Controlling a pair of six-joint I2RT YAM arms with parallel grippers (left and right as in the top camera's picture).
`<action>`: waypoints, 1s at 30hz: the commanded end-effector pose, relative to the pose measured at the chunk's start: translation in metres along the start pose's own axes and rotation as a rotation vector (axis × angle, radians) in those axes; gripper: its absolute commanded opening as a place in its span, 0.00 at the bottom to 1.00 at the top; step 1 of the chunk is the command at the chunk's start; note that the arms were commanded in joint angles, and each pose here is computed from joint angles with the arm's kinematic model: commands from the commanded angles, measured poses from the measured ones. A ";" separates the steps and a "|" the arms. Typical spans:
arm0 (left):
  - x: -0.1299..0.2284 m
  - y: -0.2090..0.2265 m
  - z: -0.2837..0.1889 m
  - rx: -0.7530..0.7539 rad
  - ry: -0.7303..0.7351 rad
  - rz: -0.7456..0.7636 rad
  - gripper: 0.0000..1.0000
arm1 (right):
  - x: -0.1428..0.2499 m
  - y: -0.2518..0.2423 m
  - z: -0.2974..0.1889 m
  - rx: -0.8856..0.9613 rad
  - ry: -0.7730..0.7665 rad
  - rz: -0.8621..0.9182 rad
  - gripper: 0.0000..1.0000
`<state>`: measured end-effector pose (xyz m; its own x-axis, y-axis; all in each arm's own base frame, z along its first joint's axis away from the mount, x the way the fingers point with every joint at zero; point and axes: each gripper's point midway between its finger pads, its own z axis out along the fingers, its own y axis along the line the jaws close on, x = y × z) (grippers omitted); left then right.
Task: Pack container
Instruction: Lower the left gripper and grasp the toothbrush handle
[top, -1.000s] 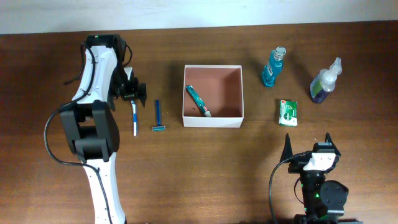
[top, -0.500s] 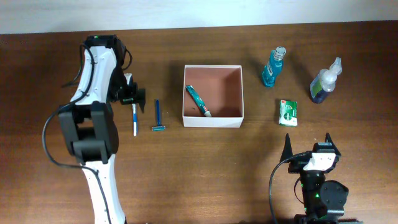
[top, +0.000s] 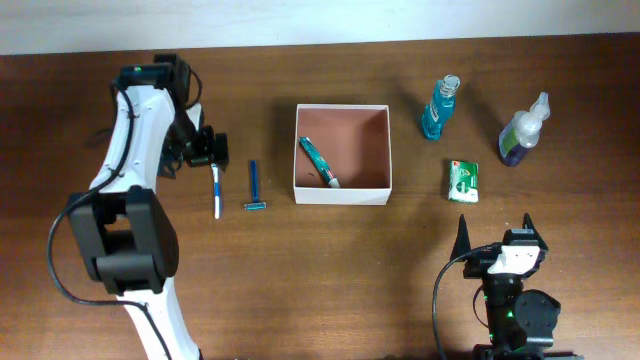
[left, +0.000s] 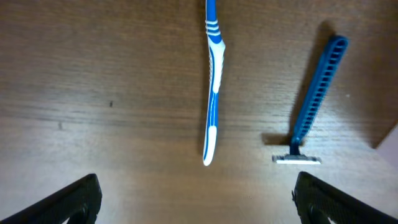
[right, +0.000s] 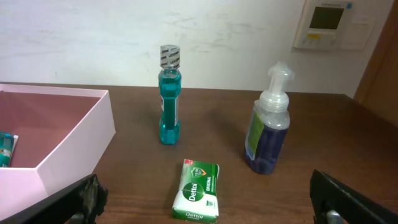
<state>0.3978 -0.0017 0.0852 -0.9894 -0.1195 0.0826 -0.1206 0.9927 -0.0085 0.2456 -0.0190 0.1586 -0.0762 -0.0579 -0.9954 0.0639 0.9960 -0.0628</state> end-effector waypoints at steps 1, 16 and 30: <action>-0.010 0.004 0.005 -0.011 -0.035 -0.015 0.99 | 0.001 0.004 0.000 -0.019 -0.001 -0.006 0.98; -0.002 0.003 0.047 0.001 -0.008 -0.015 0.99 | 0.001 0.004 0.000 -0.019 -0.001 -0.006 0.98; -0.016 0.001 0.061 0.009 -0.076 -0.013 0.99 | 0.001 0.004 0.000 -0.019 -0.001 -0.006 0.98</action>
<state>0.4071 -0.0019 0.0255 -0.9926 -0.1199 0.0191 -0.1202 0.9926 -0.0164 0.2456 -0.0189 0.1586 -0.0761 -0.0571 -0.9955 0.0635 0.9961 -0.0620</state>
